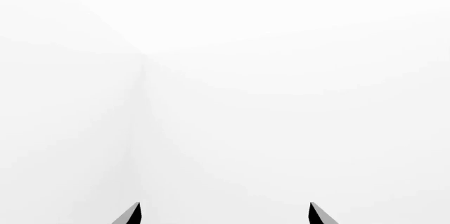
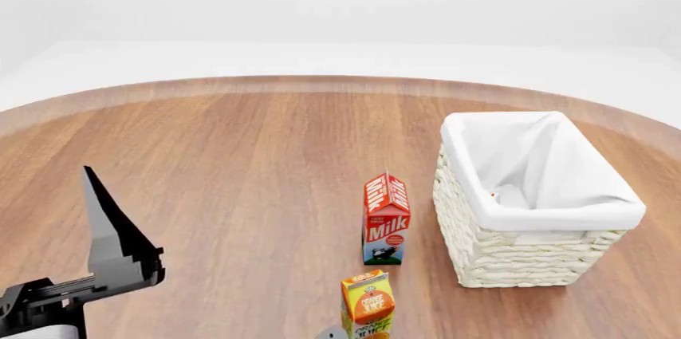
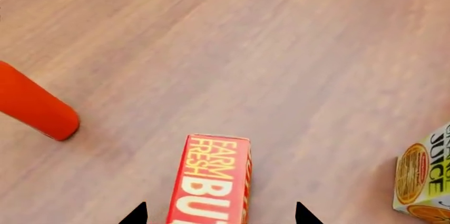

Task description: Pick up the cream cheese box and the butter, and put them in the basket.

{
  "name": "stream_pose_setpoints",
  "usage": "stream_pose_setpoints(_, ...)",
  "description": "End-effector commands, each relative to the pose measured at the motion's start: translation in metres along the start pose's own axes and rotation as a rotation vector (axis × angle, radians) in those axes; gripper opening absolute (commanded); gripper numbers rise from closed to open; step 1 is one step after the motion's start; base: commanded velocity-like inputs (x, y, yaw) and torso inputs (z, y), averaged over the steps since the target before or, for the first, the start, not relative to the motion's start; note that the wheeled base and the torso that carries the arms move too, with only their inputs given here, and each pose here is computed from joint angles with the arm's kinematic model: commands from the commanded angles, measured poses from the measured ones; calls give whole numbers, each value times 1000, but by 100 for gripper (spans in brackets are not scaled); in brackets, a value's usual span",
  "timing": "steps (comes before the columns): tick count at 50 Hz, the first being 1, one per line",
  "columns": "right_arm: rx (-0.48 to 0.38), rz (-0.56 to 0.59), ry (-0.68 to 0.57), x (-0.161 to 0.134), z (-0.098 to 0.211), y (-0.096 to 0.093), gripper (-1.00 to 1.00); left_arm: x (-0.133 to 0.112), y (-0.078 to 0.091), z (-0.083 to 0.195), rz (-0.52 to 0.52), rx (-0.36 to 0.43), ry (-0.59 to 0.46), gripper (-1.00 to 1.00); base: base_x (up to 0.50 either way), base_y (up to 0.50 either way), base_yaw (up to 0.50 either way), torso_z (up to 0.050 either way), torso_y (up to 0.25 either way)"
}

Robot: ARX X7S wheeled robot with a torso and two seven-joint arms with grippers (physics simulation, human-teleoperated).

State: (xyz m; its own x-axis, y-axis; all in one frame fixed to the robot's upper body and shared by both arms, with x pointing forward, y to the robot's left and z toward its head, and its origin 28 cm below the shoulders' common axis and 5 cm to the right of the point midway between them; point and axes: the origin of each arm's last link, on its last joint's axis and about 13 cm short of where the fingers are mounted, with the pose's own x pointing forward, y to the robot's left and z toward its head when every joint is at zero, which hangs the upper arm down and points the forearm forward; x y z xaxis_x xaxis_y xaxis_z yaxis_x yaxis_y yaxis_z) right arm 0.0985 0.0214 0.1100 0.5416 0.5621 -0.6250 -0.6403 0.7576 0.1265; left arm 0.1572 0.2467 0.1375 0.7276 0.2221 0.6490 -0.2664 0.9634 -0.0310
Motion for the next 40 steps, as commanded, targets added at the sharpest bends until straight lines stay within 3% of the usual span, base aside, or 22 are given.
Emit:
stream_pose_setpoints(1, 49, 21, 15, 2, 0, 5, 100, 0, 0, 0, 1, 0, 0, 100, 0, 0, 0, 0, 0)
stream_pose_setpoints(21, 77, 49, 55, 3, -4, 16, 100, 1, 2, 0, 6, -4, 0, 100, 0, 0, 0, 0, 0)
stream_pose_setpoints(26, 84, -12, 60, 3, -5, 15, 100, 1, 2, 1, 7, -5, 0, 100, 0, 0, 0, 0, 0)
stream_pose_setpoints(40, 68, -48, 87, 4, -9, 14, 100, 1, 3, 2, 12, -5, -4, 100, 0, 0, 0, 0, 0)
